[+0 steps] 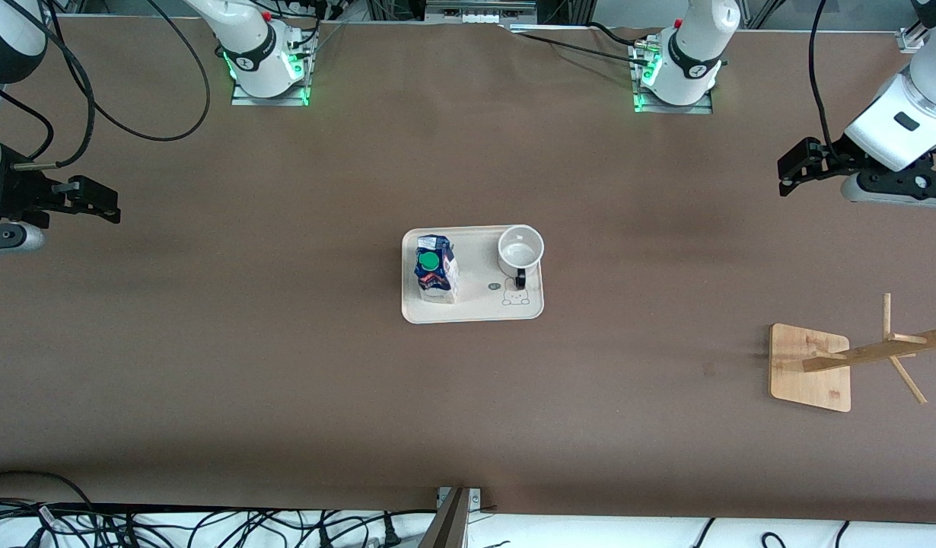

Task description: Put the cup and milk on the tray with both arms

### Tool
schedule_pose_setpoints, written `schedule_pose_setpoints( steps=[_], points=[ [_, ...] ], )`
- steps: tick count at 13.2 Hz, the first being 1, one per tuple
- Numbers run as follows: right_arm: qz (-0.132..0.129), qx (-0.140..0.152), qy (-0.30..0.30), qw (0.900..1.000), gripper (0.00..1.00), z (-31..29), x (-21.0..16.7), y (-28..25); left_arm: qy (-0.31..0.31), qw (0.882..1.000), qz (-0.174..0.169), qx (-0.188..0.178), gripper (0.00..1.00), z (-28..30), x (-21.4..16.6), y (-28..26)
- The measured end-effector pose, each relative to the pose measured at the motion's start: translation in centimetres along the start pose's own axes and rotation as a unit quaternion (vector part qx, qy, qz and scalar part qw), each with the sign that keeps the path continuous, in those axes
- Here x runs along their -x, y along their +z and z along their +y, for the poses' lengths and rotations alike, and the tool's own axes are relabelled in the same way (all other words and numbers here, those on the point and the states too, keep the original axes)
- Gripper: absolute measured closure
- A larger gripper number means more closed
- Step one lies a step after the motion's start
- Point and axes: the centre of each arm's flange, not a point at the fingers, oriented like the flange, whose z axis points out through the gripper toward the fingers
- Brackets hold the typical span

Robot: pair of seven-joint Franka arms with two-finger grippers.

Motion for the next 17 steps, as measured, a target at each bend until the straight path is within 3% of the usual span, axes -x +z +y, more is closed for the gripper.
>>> schedule_pose_setpoints(
  steps=[3,8,17],
  points=[
    [0.000,-0.006,0.003,1.000,0.00,-0.1,0.0,0.0,0.000,1.000,-0.017,0.002,0.00,0.0,0.8,0.6],
    [0.000,-0.029,0.080,0.996,0.00,-0.6,-0.1,0.0,0.002,1.000,-0.012,0.003,0.00,0.3,0.3,0.2],
    [0.000,-0.029,0.082,0.996,0.00,-0.6,-0.1,0.0,0.005,1.000,-0.014,0.004,0.00,0.5,-1.1,0.6]
  ],
)
